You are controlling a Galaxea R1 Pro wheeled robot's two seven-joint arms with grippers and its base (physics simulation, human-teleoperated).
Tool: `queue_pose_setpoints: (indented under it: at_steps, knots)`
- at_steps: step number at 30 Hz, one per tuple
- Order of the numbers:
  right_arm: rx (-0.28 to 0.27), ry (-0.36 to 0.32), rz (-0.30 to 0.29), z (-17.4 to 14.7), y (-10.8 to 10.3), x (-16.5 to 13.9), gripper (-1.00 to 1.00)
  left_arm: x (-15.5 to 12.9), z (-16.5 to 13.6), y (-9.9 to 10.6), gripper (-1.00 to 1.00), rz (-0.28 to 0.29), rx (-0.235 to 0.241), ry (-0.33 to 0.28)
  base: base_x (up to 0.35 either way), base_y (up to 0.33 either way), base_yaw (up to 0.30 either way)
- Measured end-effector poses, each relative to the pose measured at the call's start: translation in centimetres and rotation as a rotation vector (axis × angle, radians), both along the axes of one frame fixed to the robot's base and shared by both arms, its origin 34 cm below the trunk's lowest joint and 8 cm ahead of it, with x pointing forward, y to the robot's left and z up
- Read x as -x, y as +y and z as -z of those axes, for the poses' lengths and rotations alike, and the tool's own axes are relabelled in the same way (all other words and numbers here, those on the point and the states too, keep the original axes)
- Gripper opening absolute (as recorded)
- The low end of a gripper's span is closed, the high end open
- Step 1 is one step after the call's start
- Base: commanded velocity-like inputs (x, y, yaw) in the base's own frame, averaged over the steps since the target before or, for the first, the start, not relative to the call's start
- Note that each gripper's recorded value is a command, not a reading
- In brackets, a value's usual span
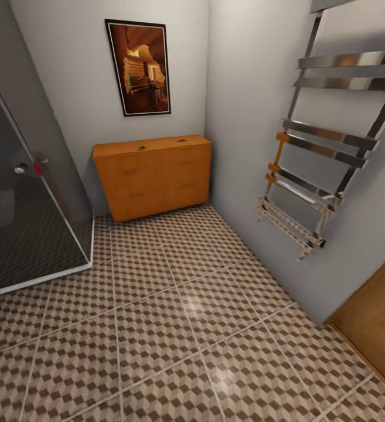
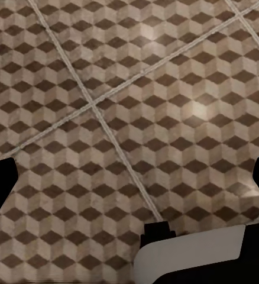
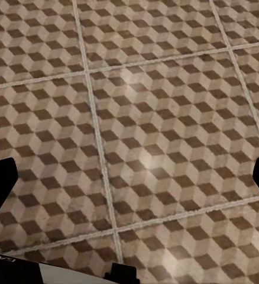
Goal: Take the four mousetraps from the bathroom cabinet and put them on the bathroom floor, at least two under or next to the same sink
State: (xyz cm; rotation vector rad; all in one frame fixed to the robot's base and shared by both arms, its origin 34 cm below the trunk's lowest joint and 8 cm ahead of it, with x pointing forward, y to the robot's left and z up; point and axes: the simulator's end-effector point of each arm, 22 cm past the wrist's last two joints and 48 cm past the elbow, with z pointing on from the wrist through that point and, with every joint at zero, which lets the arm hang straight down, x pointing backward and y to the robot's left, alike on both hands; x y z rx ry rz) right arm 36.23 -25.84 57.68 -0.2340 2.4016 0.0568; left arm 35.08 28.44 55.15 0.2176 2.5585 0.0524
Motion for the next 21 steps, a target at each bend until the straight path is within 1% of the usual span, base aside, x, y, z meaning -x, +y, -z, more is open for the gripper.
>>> queue_pose_setpoints:
  at_steps: [3, 7, 16, 21]
  knots:
    - [0.000, -0.001, 0.000, -0.02, 0.00, -0.04, 1.00, -0.01, 0.00, 0.00, 1.00, 0.000, 0.000, 0.000, 0.000, 0.000, 0.145]
    - [0.000, -0.002, 0.000, -0.02, 0.00, -0.04, 1.00, -0.01, 0.00, -0.01, 1.00, 0.000, 0.000, 0.000, 0.000, 0.000, 0.067]
    - [0.000, -0.002, 0.000, -0.03, 0.00, -0.04, 1.00, -0.01, 0.00, -0.01, 1.00, 0.000, 0.000, 0.000, 0.003, 0.001, 0.014]
    - [0.000, -0.001, 0.000, -0.02, 0.00, -0.02, 1.00, -0.01, -0.01, -0.01, 1.00, 0.000, 0.000, 0.000, 0.082, 0.051, 0.002]
